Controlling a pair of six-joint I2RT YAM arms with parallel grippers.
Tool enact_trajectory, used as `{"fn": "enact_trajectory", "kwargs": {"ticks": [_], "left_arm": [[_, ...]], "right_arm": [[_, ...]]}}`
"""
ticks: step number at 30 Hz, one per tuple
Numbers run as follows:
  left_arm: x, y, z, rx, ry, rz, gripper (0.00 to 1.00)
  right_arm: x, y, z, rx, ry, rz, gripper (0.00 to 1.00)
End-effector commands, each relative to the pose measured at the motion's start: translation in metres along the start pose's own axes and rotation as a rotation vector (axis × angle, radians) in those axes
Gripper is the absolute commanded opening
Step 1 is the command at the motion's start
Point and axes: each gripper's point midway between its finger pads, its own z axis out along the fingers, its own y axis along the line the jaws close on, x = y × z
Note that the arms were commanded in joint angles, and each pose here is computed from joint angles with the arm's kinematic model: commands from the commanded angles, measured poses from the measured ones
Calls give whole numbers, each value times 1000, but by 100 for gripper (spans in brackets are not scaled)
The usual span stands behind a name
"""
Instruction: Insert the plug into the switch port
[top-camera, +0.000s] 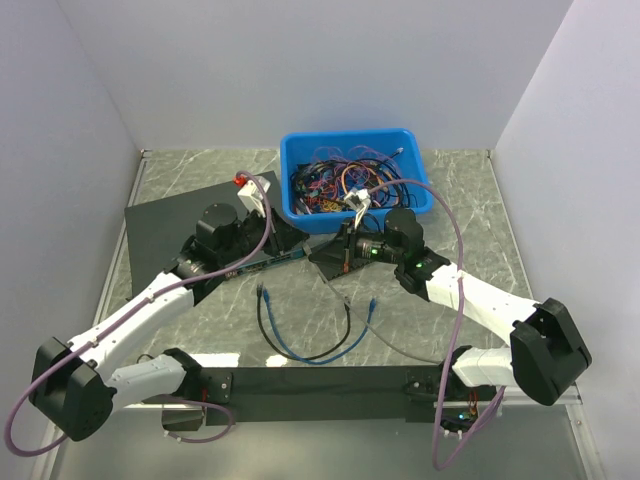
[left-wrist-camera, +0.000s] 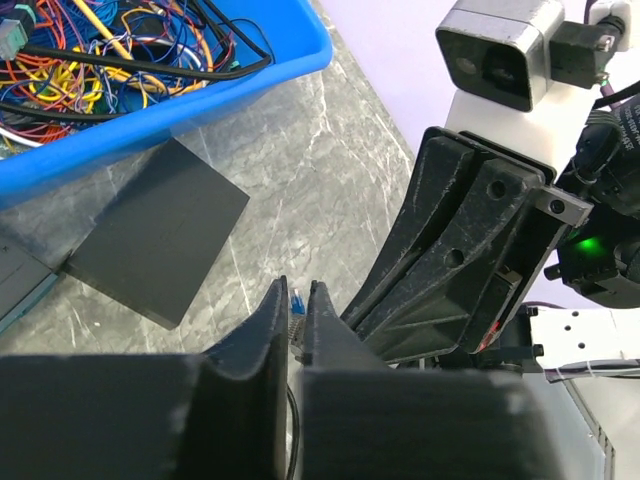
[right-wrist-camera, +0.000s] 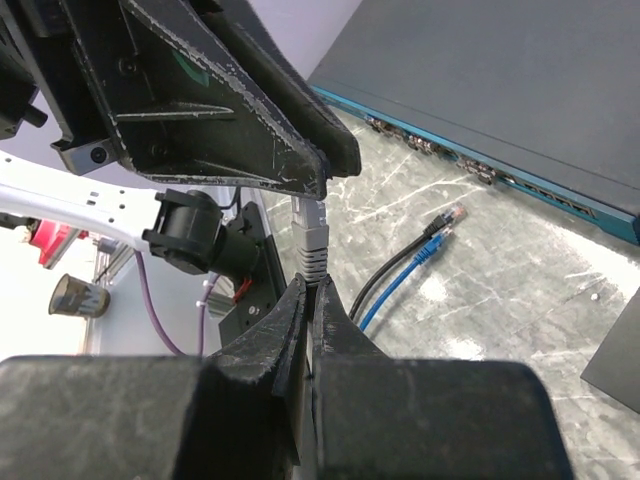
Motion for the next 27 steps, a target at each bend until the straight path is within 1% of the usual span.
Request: {"fn": "enact_trajectory", "kwargs": {"ticks": [1, 5, 7, 8, 9, 10, 11, 12, 14, 19, 27], "left_arm": [[-3, -6, 3, 28, -5, 31, 0], [-2, -3, 5, 1, -1, 19, 0], [-2, 7, 7, -51, 7, 10, 1], [-1, 10, 7, -67, 14, 7, 0], [1, 13, 9, -84, 19, 2, 0], [2, 17, 9, -103, 26, -1, 1], [1, 18, 10, -107, 26, 0, 1], [1, 19, 11, -113, 27, -1, 0], [8, 25, 11, -139, 55, -12, 1], [11, 30, 13, -161, 69, -24, 1], [17, 35, 16, -170, 88, -41, 0]], "right_arm": [[-11, 1, -1, -8, -37, -24, 0], [-13, -8, -1, 55, -37, -24, 1], [-15, -13, -1, 88, -37, -31, 9], [-17, -18, -1, 122, -38, -27, 24], [-18, -21, -2, 142, -40, -38, 33], [-20, -23, -3, 157, -45, -42, 39], [-22, -28, -4, 191, -51, -42, 50], [-24, -29, -6, 206, -55, -56, 55], [-25, -31, -8, 234, -55, -65, 60], [-32, -35, -14, 315, -63, -136, 60], [-19, -24, -1, 370, -7, -228, 57]]}}
